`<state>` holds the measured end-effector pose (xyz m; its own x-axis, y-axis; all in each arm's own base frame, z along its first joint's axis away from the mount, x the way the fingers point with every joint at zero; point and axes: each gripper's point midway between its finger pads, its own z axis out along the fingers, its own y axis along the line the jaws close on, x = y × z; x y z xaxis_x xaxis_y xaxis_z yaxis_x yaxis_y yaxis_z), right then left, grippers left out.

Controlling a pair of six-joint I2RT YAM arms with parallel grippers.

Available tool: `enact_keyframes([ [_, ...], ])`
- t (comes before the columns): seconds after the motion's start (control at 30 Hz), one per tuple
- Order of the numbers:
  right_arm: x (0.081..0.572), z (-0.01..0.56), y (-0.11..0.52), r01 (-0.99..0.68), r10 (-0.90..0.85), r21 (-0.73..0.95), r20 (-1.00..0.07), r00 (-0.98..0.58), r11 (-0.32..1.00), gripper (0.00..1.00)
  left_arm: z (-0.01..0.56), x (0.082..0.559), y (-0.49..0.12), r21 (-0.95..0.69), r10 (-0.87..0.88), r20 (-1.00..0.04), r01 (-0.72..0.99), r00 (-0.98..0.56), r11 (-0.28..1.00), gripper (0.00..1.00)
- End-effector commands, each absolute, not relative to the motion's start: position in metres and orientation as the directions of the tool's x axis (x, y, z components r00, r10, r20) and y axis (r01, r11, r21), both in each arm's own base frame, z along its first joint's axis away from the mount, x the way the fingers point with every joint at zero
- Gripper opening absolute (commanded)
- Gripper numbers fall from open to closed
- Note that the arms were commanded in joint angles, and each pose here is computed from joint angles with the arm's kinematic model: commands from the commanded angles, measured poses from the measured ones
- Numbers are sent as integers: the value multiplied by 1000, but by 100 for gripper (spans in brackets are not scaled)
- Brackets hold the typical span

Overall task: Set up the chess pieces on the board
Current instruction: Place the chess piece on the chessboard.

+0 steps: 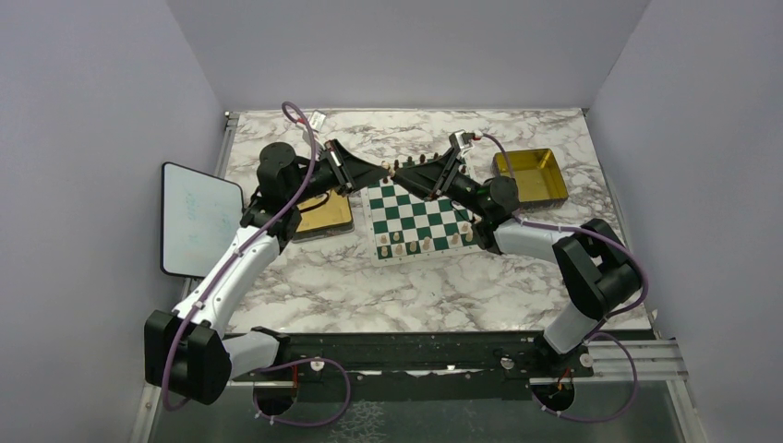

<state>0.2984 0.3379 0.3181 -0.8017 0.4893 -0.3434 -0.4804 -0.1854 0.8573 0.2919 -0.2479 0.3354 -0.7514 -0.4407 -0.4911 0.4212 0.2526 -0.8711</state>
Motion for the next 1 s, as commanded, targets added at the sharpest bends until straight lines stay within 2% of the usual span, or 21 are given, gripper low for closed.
enact_keyframes([
  [0.0,296,326,339,-495,499,844,-344,-795,-206,62,351,287,-247,-851,-459,-523,467,-718,240,0],
  [0.37,293,336,343,-495,488,832,-333,-807,-251,62,354,285,-251,-853,-462,-520,471,-718,226,0],
  [0.97,289,332,336,-497,514,826,-314,-799,-268,49,345,286,-250,-851,-461,-523,465,-717,244,0],
])
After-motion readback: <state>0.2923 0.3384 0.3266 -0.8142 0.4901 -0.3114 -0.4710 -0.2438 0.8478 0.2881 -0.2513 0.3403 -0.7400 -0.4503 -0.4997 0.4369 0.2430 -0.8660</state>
